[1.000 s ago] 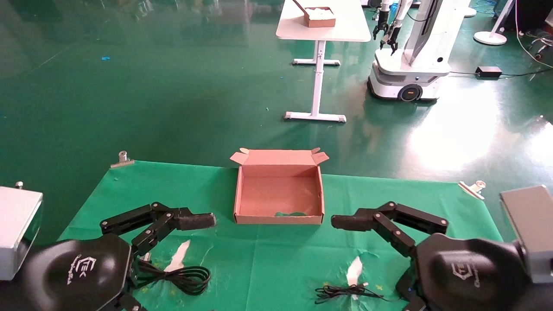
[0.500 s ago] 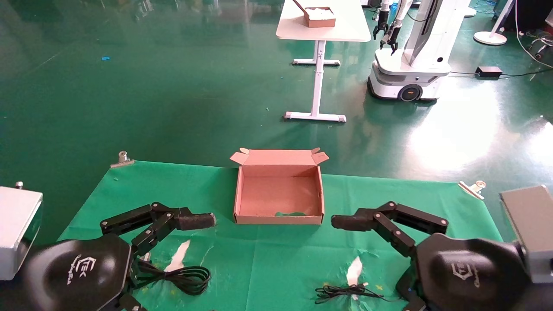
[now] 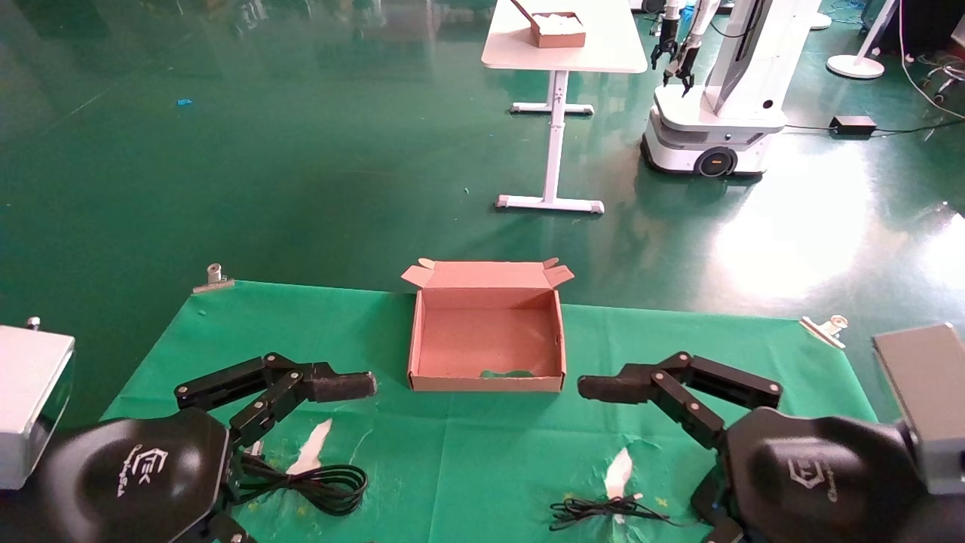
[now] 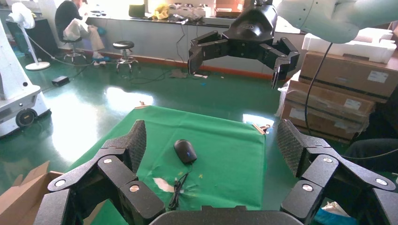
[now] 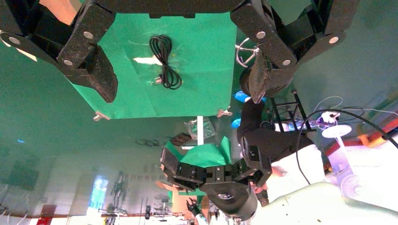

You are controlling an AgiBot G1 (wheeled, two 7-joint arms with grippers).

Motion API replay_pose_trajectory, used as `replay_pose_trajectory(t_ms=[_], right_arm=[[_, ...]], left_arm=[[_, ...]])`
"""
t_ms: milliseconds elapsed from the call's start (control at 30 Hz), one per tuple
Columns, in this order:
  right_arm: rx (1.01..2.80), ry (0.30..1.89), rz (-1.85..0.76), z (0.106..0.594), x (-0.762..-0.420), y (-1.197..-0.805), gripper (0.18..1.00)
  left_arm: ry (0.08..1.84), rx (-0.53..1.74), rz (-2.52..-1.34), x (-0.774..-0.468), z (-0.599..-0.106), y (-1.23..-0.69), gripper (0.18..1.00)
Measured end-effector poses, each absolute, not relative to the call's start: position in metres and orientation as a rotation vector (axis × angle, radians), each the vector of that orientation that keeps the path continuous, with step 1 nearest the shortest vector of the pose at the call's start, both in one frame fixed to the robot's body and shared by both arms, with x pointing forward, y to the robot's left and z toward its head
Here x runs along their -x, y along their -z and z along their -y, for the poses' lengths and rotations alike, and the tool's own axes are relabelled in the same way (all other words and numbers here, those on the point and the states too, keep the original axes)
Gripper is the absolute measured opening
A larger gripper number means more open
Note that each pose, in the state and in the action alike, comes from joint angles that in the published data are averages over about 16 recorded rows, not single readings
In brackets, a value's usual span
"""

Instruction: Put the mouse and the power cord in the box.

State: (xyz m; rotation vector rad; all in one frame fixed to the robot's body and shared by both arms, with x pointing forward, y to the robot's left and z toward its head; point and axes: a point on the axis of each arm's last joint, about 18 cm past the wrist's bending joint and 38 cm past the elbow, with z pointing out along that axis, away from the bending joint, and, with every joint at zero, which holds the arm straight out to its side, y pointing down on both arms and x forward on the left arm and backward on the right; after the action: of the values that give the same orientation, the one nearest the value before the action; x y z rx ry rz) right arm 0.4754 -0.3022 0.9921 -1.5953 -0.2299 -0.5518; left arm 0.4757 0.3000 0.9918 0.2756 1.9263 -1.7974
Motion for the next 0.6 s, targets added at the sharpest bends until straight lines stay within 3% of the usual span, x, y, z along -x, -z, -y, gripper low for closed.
replay_pose_trajectory(t_ms=[300, 600], right_arm=[[1.675, 0.582, 0.209, 0.306, -0.481, -0.980, 1.001], [1.919, 0.704, 0.136, 0.318, -0.509, -0.947, 1.001]], left_arm=[[1.616, -0.197, -2.080, -0.491, -0.298, -0.971, 1.001], [1.082, -0.011, -2.331, -0.541, -0.305, -0.941, 1.001]])
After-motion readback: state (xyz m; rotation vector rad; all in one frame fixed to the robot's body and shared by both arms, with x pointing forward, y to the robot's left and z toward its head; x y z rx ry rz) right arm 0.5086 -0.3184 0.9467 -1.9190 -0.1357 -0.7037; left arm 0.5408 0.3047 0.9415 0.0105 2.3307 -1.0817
